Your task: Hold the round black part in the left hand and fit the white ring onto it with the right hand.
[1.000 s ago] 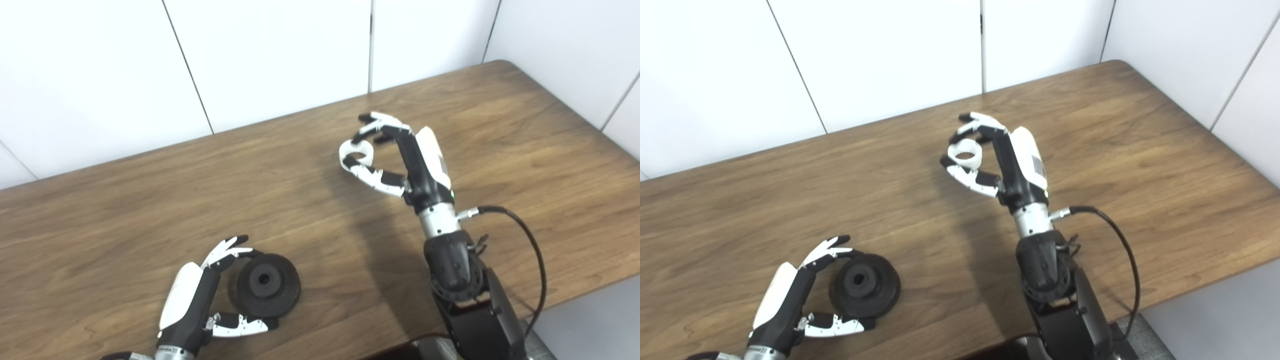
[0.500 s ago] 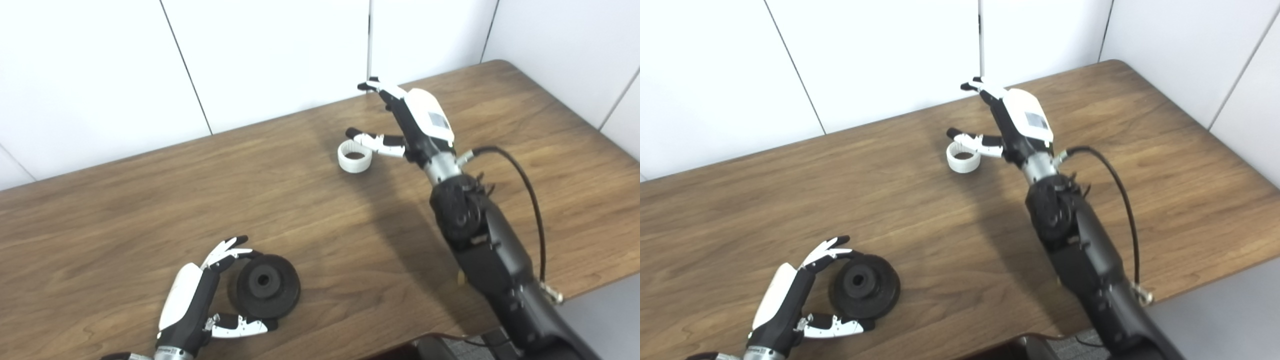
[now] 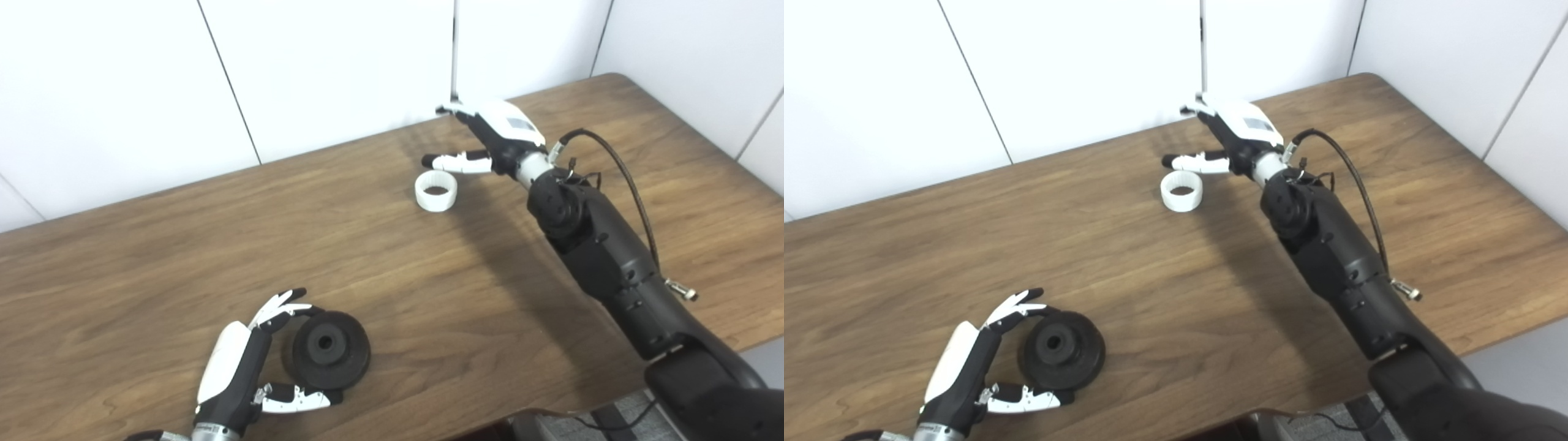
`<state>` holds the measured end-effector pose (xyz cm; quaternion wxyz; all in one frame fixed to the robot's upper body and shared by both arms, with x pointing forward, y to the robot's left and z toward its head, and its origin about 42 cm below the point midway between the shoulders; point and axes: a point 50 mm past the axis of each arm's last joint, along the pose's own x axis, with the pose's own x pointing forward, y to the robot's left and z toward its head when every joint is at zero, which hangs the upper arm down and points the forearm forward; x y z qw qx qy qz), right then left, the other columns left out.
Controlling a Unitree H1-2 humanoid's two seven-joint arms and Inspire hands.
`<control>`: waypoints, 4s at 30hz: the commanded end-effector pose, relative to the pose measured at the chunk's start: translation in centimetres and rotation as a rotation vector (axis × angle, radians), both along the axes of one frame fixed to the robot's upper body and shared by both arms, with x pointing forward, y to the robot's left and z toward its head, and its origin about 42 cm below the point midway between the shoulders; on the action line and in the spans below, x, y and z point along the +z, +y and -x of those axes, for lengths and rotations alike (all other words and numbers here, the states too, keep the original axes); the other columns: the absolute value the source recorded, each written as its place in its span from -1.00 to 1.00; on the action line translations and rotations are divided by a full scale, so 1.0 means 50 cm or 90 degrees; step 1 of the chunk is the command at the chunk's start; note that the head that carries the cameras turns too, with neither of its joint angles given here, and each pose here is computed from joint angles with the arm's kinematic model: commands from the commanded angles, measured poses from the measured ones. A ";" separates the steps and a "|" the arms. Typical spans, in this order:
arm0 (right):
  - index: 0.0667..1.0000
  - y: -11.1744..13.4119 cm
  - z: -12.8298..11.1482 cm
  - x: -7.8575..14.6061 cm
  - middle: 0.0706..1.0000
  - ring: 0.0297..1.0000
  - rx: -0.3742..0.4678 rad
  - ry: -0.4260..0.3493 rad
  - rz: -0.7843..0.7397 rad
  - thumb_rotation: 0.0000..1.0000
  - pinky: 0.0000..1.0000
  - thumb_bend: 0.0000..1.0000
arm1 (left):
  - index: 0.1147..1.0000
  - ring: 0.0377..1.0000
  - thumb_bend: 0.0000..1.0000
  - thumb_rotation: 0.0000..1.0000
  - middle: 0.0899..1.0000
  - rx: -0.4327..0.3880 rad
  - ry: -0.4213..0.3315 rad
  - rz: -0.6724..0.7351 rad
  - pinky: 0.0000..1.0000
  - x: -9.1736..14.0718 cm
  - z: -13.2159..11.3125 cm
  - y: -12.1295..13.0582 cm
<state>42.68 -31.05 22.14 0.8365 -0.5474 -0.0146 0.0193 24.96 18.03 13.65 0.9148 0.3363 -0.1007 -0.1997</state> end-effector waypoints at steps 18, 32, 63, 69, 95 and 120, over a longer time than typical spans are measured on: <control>0.79 0.000 -0.031 0.000 1.00 1.00 0.049 0.054 0.024 0.69 0.90 1.00 | -0.15 0.88 0.04 -0.86 0.79 0.001 -0.005 -0.004 0.70 0.010 -0.002 -0.004; 0.60 0.026 -0.013 -0.046 0.98 1.00 0.058 0.063 0.008 0.29 0.93 1.00 | -0.15 0.88 0.04 -0.86 0.79 0.002 -0.005 -0.005 0.68 0.007 -0.002 -0.006; -0.11 0.035 0.020 -0.122 0.57 0.70 0.023 -0.143 -0.072 -0.73 0.86 0.04 | -0.15 0.90 0.04 -0.85 0.81 0.006 0.000 -0.004 0.69 0.013 -0.002 -0.007; -0.11 0.028 0.026 -0.123 0.57 0.70 0.019 -0.134 -0.079 -0.72 0.83 0.04 | -0.15 0.90 0.04 -0.85 0.81 0.005 -0.002 -0.008 0.69 0.015 -0.003 -0.011; -0.11 0.075 0.078 0.066 0.56 0.67 0.068 -0.313 -0.169 -0.72 0.50 0.04 | -0.15 0.91 0.04 -0.85 0.81 0.002 -0.003 -0.007 0.74 0.016 -0.008 -0.039; -0.11 0.104 0.176 0.088 0.56 0.69 0.200 -0.297 -0.218 -0.72 0.53 0.04 | -0.14 0.96 0.04 -0.84 0.85 0.022 0.021 -0.060 0.97 0.005 -0.039 -0.079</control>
